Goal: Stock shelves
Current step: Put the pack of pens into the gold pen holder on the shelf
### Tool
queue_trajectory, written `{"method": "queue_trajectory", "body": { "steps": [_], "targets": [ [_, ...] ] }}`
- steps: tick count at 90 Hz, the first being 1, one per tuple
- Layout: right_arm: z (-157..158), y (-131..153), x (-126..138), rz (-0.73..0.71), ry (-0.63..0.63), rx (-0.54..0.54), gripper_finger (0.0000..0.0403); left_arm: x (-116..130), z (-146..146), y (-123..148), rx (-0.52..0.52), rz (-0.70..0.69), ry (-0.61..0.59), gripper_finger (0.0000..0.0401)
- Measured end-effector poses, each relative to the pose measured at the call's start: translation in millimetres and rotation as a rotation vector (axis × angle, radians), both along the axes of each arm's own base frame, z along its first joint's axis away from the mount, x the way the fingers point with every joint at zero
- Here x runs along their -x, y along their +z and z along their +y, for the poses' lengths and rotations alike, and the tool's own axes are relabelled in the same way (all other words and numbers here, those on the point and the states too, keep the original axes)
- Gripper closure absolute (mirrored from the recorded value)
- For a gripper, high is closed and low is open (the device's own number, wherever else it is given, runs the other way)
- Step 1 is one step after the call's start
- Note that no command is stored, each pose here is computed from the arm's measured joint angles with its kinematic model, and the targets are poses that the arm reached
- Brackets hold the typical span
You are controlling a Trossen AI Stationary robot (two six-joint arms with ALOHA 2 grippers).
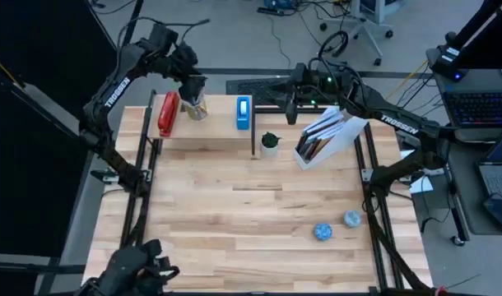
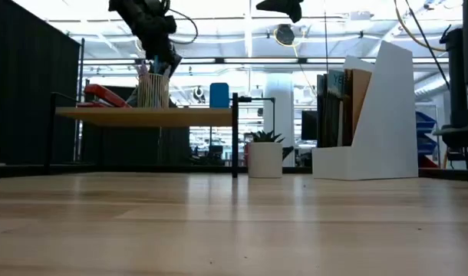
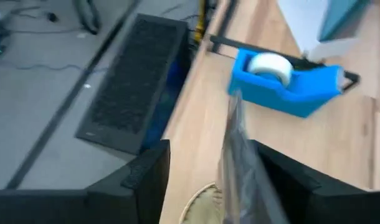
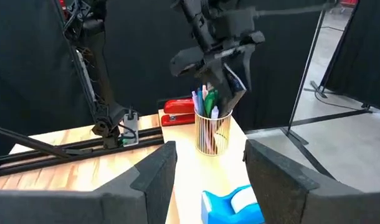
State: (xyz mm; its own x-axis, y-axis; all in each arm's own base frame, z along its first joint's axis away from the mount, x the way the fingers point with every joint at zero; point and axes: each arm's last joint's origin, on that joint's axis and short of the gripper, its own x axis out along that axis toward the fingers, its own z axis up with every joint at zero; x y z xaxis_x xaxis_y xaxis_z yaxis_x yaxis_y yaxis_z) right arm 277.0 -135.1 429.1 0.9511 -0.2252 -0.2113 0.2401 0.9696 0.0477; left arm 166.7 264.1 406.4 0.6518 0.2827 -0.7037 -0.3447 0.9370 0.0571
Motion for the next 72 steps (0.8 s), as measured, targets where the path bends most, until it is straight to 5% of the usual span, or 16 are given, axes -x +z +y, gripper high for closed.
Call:
{"method": "queue_trajectory", "body": {
  "steps": [27,72],
  "targets": [
    [0.0,0.0,0.0,0.000,0.000,0.000,0.0227,4.1,-6.8,33.4,-0.062,-0.069,0.044,0.0212],
    [0.1,-1.2,0.2,0.012,0.000,-0.005,0.0227,1.2,-4.4,18.2,0.037,0.015,0.057,0.0234]
  ]
}}
